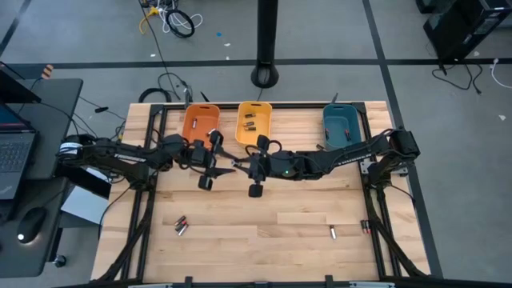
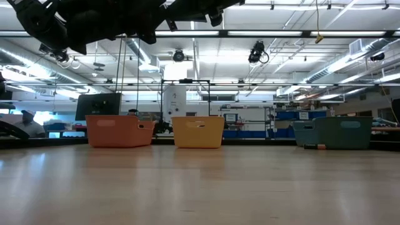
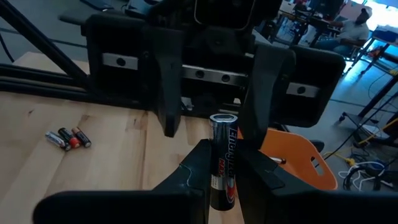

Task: Sort batteries
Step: Put the silver battery into the orange bin, then put the black battery into the yellow bin

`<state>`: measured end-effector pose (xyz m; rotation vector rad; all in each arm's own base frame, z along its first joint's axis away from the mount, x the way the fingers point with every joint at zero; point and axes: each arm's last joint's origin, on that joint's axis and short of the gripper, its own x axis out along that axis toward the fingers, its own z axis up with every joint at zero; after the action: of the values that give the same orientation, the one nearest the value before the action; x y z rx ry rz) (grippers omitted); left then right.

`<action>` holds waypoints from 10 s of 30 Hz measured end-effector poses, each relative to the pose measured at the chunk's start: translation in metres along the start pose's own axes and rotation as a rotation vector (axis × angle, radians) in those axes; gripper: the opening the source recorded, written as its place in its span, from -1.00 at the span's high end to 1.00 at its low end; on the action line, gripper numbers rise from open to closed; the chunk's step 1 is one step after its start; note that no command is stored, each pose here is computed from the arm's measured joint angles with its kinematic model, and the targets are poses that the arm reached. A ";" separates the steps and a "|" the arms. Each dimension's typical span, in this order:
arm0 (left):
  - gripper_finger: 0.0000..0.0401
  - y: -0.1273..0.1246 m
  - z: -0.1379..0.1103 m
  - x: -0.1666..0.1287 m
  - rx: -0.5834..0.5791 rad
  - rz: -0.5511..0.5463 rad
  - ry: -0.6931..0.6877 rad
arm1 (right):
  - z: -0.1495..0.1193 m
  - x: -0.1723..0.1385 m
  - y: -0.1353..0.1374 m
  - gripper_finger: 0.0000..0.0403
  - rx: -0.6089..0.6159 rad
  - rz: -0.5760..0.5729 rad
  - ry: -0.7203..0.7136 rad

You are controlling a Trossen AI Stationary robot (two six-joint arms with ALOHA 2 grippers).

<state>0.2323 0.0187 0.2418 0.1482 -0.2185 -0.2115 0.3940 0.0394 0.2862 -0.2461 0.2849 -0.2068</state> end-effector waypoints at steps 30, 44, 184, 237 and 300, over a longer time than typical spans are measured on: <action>0.72 0.001 -0.008 0.005 0.030 -0.031 -0.014 | -0.003 0.000 -0.001 0.40 0.011 0.007 0.034; 0.72 0.011 -0.008 0.001 0.021 0.006 -0.015 | -0.011 0.000 -0.004 0.03 -0.005 -0.044 0.114; 0.55 -0.212 -0.005 -0.070 -0.784 0.693 1.461 | -0.115 -0.019 0.024 0.95 0.137 0.166 0.058; 0.75 -0.201 -0.051 -0.101 -0.785 0.767 1.505 | -0.115 -0.019 0.024 0.94 0.136 0.163 0.055; 0.77 0.187 -0.112 0.097 -0.273 0.369 1.434 | -0.131 -0.023 0.025 0.94 0.089 0.027 0.229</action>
<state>0.3865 0.1913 0.1845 -0.0383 1.2001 0.2624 0.3372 0.0406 0.1633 -0.1300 0.5042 -0.2208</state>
